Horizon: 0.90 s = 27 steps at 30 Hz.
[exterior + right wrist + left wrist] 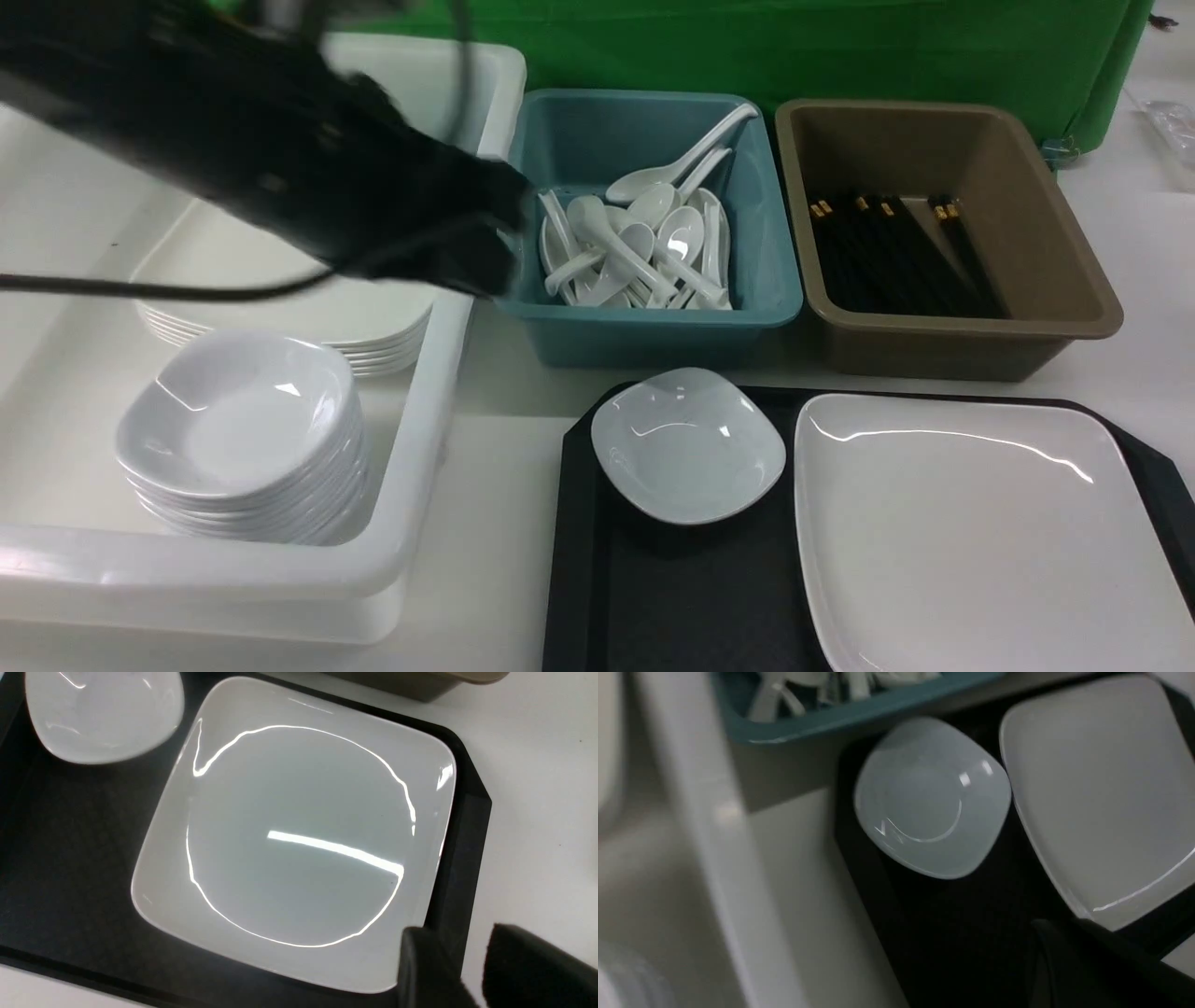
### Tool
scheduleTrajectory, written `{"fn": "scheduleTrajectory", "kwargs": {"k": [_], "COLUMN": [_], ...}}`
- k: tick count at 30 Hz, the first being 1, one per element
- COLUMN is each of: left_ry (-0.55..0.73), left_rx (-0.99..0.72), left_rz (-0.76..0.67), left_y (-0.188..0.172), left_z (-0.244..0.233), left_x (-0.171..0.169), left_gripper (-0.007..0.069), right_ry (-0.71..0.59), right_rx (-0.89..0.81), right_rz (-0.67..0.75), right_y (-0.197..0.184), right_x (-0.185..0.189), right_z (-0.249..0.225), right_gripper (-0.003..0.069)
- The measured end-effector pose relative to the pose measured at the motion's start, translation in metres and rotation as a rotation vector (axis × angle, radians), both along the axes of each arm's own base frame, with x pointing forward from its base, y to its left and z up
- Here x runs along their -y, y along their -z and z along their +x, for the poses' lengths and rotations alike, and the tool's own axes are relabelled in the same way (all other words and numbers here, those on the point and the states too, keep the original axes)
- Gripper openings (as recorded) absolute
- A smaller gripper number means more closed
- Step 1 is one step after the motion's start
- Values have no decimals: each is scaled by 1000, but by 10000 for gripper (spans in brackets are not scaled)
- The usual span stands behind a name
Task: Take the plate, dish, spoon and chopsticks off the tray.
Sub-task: Use the left arm to grab a small plate from the dinner plate
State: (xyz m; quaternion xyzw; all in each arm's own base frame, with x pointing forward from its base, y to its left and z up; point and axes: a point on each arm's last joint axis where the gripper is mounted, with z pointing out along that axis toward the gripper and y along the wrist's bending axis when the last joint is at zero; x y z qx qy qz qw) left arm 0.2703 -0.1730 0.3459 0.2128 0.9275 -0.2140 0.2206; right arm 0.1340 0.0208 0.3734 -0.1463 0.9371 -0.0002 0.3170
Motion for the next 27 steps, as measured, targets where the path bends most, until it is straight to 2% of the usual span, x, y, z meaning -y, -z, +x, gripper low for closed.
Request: {"fn": "scheduleTrajectory", "kwargs": {"k": [4, 7, 10, 14, 20, 23, 27], "left_ry": [123, 173, 156, 129, 116, 95, 78], "left_rx": [-54, -71, -83, -61, -19, 6, 34], "left_rz": [122, 227, 299, 379, 423, 413, 399], "left_y": [40, 71, 95, 114, 140, 150, 159], "left_z": [13, 28, 45, 62, 76, 82, 88], "left_x": [47, 74, 83, 86, 90, 93, 96], "left_gripper": [34, 114, 266, 412, 569, 599, 591], "right_ry": [0, 0, 0, -1, -3, -3, -7], "right_rx": [0, 0, 0, 0, 1, 1, 2], "right_rz": [0, 0, 0, -1, -2, -2, -5], "right_y": [0, 0, 0, 0, 0, 0, 0], "right_x": [0, 0, 0, 0, 0, 0, 0], "right_z": [0, 0, 0, 0, 0, 0, 0], "right_gripper": [235, 235, 235, 237, 237, 237, 237]}}
